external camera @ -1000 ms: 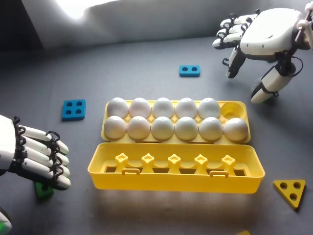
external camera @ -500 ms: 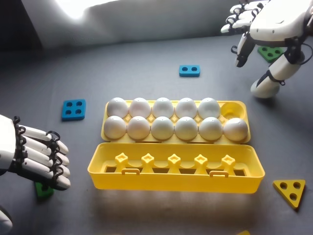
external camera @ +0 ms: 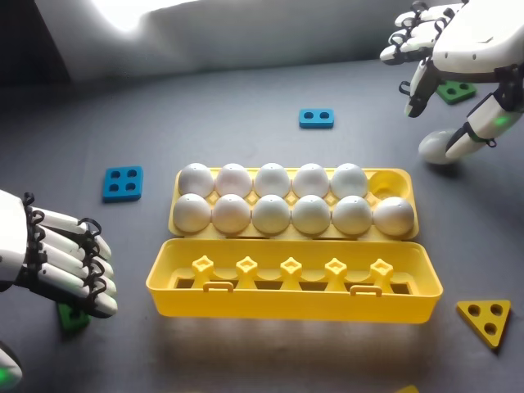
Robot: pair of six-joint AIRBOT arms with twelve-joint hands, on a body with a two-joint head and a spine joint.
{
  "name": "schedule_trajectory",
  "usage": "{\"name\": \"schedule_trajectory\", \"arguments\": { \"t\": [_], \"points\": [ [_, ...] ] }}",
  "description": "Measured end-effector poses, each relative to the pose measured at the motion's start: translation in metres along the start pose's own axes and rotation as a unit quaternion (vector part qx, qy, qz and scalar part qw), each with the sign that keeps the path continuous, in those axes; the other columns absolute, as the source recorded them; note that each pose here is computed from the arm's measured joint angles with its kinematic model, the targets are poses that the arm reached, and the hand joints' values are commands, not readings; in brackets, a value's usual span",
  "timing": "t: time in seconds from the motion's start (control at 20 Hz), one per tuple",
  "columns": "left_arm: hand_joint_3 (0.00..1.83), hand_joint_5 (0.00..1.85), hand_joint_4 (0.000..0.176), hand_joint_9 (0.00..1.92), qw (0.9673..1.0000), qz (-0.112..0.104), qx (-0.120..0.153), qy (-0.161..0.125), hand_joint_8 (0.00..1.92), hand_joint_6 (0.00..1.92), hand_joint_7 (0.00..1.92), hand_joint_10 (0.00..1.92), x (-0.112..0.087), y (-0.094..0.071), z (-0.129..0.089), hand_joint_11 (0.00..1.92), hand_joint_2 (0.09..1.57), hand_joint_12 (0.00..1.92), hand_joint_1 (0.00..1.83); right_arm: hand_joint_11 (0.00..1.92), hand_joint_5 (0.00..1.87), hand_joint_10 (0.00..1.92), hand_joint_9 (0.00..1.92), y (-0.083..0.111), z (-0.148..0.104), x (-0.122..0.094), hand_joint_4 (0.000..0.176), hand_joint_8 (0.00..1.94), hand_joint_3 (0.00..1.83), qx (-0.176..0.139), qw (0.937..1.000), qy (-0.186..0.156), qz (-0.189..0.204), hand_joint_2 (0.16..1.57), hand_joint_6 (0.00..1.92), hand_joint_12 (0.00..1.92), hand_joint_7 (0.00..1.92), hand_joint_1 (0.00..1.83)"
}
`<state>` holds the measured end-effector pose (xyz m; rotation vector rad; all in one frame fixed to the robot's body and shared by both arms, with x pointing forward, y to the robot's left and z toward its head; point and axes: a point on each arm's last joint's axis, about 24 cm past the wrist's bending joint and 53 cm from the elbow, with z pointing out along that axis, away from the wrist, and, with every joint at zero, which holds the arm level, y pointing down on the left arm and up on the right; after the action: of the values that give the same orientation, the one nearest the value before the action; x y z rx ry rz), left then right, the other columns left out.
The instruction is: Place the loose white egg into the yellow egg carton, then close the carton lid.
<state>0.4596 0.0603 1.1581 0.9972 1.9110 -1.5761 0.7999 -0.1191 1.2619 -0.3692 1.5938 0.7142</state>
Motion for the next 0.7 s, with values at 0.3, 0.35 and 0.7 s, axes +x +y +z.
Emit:
{"name": "schedule_trajectory", "arguments": {
  "t": [0.3,0.35,0.7],
  "points": [
    [0.00,0.32,0.000,0.25,1.0000,0.000,0.000,0.000,0.00,0.00,0.31,0.00,0.000,0.000,0.000,0.00,1.15,0.49,0.00,0.00,0.90,0.00,0.10,-0.010,-0.004,0.009,0.150,0.00,0.00,0.012,0.9999,0.010,-0.003,0.80,0.01,0.00,0.17,0.84],
    [0.00,0.30,0.000,0.24,1.0000,0.000,0.000,0.000,0.00,0.00,0.30,0.00,0.000,0.000,0.000,0.00,1.15,0.46,0.00,0.00,0.91,0.00,0.09,-0.011,-0.004,0.010,0.140,0.00,0.00,0.013,0.9999,0.011,-0.003,0.81,0.01,0.00,0.16,0.85],
    [0.00,0.30,0.000,0.24,1.0000,0.001,0.000,0.001,0.00,0.00,0.30,0.00,0.000,0.000,0.000,0.00,1.16,0.43,0.00,0.00,0.89,0.01,0.11,-0.013,-0.006,0.024,0.158,0.00,0.00,0.015,0.9996,0.025,-0.005,0.81,0.00,0.00,0.17,0.83]
  ]
}}
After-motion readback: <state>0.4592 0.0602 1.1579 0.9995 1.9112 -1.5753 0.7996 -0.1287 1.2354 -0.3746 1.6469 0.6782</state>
